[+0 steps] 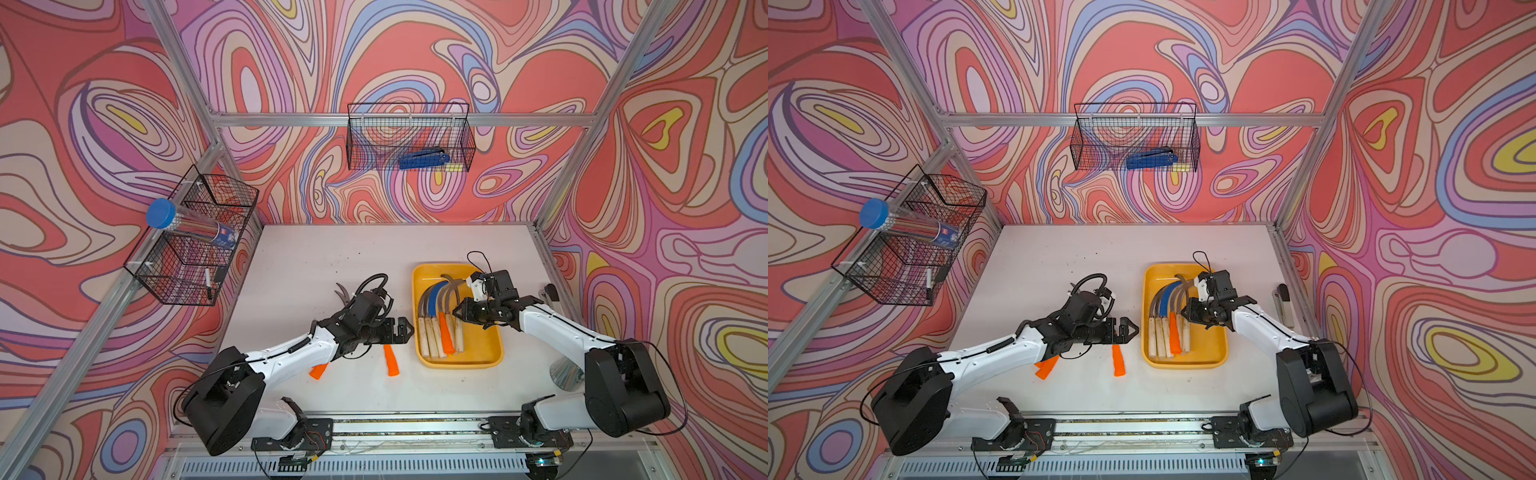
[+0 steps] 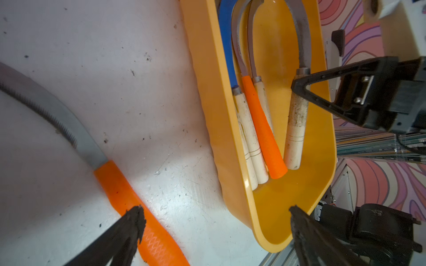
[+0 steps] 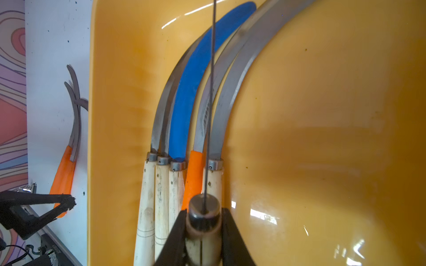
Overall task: Put small sickles into storage boxes
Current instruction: Place the sickle in the storage box.
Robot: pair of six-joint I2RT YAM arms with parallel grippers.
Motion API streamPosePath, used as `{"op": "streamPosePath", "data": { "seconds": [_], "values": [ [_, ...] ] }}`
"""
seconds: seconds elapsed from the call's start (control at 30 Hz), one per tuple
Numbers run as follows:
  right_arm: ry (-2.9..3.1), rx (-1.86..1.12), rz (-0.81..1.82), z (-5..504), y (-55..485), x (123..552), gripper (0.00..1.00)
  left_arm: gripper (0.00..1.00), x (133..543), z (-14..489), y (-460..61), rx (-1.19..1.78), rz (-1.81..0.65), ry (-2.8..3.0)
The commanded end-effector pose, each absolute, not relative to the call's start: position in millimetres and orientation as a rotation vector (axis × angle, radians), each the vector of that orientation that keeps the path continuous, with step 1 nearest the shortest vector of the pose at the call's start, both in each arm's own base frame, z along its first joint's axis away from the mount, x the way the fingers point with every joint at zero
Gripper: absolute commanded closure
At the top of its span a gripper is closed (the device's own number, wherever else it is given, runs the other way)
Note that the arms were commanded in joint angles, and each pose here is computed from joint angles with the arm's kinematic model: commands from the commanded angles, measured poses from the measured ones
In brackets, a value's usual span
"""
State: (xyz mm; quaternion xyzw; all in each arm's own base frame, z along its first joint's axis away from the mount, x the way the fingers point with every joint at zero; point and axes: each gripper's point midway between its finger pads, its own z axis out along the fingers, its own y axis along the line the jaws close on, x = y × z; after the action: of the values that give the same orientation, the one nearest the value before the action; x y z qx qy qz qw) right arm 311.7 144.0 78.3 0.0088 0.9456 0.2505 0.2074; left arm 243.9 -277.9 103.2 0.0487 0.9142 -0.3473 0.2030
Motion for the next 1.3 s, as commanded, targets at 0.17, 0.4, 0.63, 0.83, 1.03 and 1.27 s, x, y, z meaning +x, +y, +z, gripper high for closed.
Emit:
{"op": "streamPosePath", "data": {
  "seconds": [0.17, 0.4, 0.63, 0.83, 1.03, 1.27],
  "values": [
    [2.656, 0.021, 0.673, 71, 140, 310, 0.79, 0.0, 246, 103, -285, 0.238, -0.924, 2.59],
    [2.631, 0.022, 0.68, 83, 141, 314, 0.32, 0.0, 248, 95, -283, 0.285, -0.841, 2.653],
    [2.576, 0.025, 0.717, 104, 144, 316, 0.12, 0.0, 246, 90, -279, 0.314, -0.786, 2.701],
    [2.534, 0.027, 0.761, 118, 148, 317, 0.11, 0.0, 255, 88, -260, 0.184, -0.659, 2.695],
    [2.499, 0.031, 0.822, 128, 154, 315, 0.1, 0.0, 251, 75, -241, 0.118, -0.53, 2.8],
    [2.465, 0.024, 0.863, 134, 158, 311, 0.09, 0.02, 241, 70, -209, 0.127, -0.183, 2.956]
  ]
}}
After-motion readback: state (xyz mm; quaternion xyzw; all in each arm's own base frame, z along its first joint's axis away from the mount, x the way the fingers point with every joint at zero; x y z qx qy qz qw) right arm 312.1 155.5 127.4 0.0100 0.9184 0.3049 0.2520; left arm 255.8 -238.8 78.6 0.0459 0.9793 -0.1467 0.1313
